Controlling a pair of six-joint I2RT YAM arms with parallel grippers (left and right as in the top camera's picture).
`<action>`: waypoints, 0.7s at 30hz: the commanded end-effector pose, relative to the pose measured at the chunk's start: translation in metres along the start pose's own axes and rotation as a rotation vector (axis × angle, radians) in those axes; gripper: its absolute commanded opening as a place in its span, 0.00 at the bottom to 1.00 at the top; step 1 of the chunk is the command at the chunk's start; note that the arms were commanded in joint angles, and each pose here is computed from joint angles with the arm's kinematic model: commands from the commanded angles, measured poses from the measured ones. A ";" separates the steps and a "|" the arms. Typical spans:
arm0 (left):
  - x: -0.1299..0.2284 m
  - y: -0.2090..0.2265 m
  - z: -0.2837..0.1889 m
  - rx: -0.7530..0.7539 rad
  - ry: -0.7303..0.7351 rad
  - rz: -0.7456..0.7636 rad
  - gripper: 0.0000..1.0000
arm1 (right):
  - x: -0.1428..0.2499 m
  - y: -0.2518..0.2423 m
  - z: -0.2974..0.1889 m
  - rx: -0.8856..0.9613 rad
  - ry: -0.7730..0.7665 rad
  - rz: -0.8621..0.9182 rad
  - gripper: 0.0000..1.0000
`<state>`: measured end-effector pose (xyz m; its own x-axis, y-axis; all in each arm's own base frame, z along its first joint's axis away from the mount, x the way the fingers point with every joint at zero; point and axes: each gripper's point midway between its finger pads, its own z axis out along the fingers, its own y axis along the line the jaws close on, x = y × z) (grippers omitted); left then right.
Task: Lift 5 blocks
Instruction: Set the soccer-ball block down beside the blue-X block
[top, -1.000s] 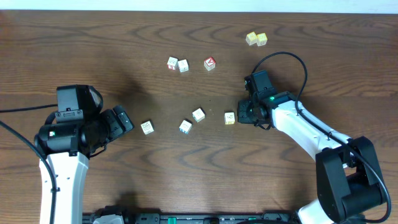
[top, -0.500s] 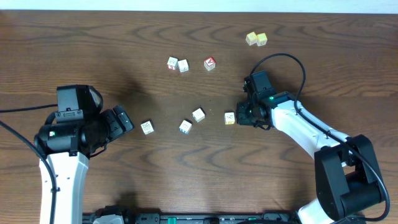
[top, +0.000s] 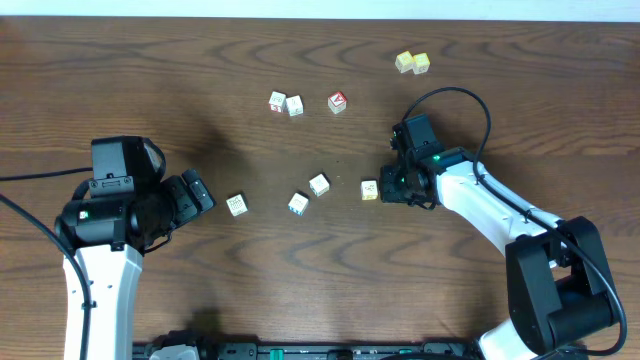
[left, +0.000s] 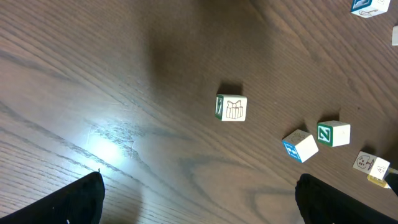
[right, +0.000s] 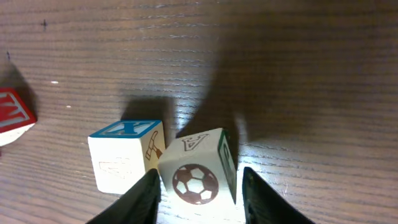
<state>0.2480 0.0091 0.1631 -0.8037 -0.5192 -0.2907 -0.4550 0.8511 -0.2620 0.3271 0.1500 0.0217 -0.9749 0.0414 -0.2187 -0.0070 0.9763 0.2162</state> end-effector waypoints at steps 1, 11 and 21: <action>-0.003 0.001 -0.002 -0.008 -0.009 0.006 0.98 | 0.000 -0.002 0.003 0.000 0.004 0.001 0.44; -0.003 0.001 -0.002 -0.008 -0.009 0.006 0.98 | -0.002 -0.001 0.000 0.000 0.006 0.003 0.51; -0.003 0.001 -0.002 -0.008 -0.008 0.006 0.98 | 0.003 -0.005 0.000 0.017 0.027 -0.164 0.38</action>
<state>0.2480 0.0091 0.1631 -0.8037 -0.5192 -0.2907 -0.4550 0.8511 -0.2620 0.3203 0.1474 0.0196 -0.9755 -0.0621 -0.2112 -0.1022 0.9775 0.1845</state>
